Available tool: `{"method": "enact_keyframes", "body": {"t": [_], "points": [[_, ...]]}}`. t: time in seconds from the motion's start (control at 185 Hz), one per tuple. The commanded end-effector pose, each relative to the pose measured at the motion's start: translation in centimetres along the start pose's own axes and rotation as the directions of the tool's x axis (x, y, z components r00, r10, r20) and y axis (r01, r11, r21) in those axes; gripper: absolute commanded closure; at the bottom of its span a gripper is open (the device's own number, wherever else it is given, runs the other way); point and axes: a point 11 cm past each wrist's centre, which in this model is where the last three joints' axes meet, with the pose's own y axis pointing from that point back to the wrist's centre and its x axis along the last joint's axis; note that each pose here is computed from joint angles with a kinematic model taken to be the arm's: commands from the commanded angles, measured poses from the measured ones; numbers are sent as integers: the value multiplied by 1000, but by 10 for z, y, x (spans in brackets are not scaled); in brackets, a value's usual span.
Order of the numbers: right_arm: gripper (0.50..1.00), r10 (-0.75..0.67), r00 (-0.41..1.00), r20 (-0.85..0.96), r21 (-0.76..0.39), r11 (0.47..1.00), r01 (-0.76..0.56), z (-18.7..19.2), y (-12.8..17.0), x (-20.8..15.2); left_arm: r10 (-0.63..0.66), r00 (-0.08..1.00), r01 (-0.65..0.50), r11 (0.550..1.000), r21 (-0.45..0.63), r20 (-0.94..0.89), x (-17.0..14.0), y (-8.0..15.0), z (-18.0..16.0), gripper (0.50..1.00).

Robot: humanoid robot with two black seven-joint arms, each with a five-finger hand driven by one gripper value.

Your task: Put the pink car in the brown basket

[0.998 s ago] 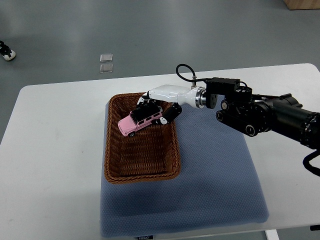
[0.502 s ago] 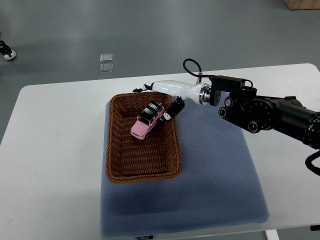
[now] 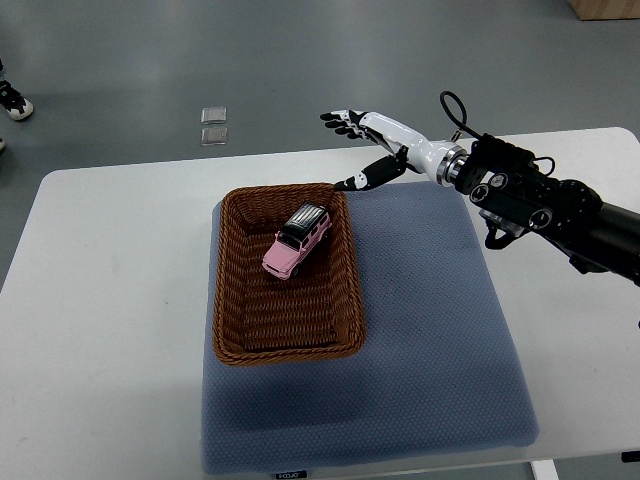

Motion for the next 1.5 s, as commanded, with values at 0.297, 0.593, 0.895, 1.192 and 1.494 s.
{"method": "enact_keyframes", "body": {"t": [0.297, 0.593, 0.895, 1.192, 1.494], "points": [[589, 288, 789, 543, -163, 958, -237, 44, 29, 47, 1, 1000, -1, 1000, 0, 0, 0, 0, 0, 500], [589, 269, 625, 733, -192, 963, -189, 73, 49, 43, 1, 1000, -1, 1000, 0, 0, 0, 0, 0, 500], [589, 259, 570, 780, -191, 965, -178, 84, 58, 41, -1, 1000, 1, 1000, 0, 0, 0, 0, 0, 500], [587, 235, 513, 826, -156, 969, -194, 81, 61, 47, 1, 1000, -1, 1000, 1, 1, 0, 0, 0, 500], [587, 268, 505, 821, -180, 960, -216, 89, 63, 48, -1, 1000, 1, 1000, 0, 0, 0, 0, 0, 500]]}}
